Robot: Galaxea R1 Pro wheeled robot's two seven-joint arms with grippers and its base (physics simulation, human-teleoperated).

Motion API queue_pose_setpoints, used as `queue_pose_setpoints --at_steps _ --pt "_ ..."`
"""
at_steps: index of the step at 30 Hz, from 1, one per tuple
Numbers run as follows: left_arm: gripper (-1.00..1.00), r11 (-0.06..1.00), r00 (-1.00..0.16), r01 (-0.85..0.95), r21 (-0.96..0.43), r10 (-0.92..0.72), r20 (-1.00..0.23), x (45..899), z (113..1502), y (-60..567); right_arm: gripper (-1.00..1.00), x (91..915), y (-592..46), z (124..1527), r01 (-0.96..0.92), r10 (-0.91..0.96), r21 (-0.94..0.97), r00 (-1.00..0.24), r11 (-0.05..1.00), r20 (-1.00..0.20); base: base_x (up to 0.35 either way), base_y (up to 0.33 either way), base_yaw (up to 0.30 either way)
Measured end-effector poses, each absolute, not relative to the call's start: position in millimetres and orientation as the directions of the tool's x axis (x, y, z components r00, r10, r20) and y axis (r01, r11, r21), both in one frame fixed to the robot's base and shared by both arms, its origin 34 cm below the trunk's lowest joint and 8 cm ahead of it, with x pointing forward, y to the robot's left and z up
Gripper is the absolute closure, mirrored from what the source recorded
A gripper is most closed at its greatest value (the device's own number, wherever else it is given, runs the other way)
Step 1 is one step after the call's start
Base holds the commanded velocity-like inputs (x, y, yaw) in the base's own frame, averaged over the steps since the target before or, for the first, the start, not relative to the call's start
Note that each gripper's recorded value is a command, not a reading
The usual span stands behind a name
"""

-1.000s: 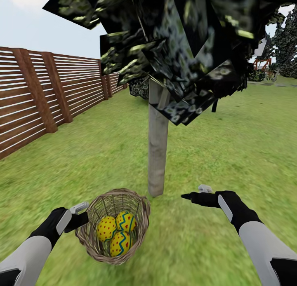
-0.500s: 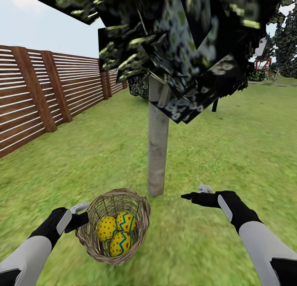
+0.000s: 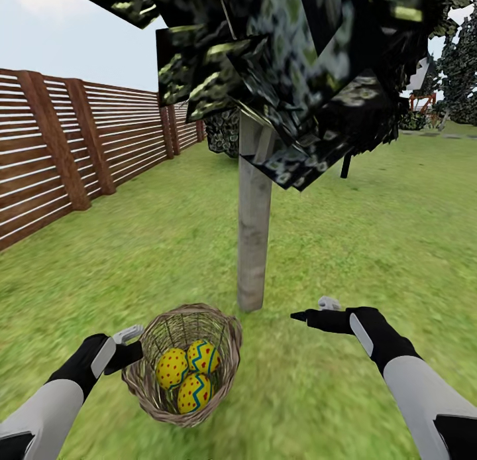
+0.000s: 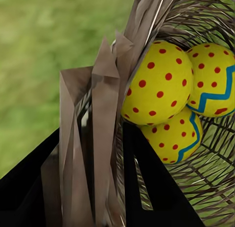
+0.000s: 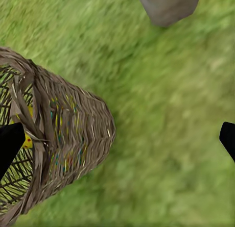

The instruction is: Take the three Easter eggs out of the wicker basket on the lawn in the garden, then place them on the lawn next to a single tree (choose any tree) so that all three eggs are next to the same tree and none are left in the basket.

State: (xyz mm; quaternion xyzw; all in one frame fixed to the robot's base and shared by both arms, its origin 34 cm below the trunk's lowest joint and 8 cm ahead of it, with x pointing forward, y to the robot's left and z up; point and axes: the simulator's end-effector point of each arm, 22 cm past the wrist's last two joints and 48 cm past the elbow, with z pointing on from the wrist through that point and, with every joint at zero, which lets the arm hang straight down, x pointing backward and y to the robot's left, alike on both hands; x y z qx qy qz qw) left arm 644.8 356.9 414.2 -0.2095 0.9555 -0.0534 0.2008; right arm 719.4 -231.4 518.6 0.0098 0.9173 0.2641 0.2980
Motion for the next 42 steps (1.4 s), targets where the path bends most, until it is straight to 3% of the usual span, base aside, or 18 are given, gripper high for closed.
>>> queue_pose_setpoints --at_steps 21,22,42 --pt "1.0 0.917 -0.844 -0.351 -0.19 -0.398 -0.36 649 408 355 -1.0 712 -233 491 -0.138 0.177 0.49 -0.822 0.861 -0.541 0.0 0.0 0.0" --pt "-1.0 0.917 -0.844 -0.351 -0.19 -0.398 -0.359 649 408 355 -1.0 712 -233 490 -0.138 0.177 0.49 -0.822 0.861 -0.542 0.0 0.0 0.0" --pt "-1.0 0.904 -0.839 -0.38 -0.194 -0.425 -0.338 635 385 354 -1.0 712 -233 490 -0.137 0.177 0.489 -0.822 0.861 -0.541 0.0 0.0 0.0"
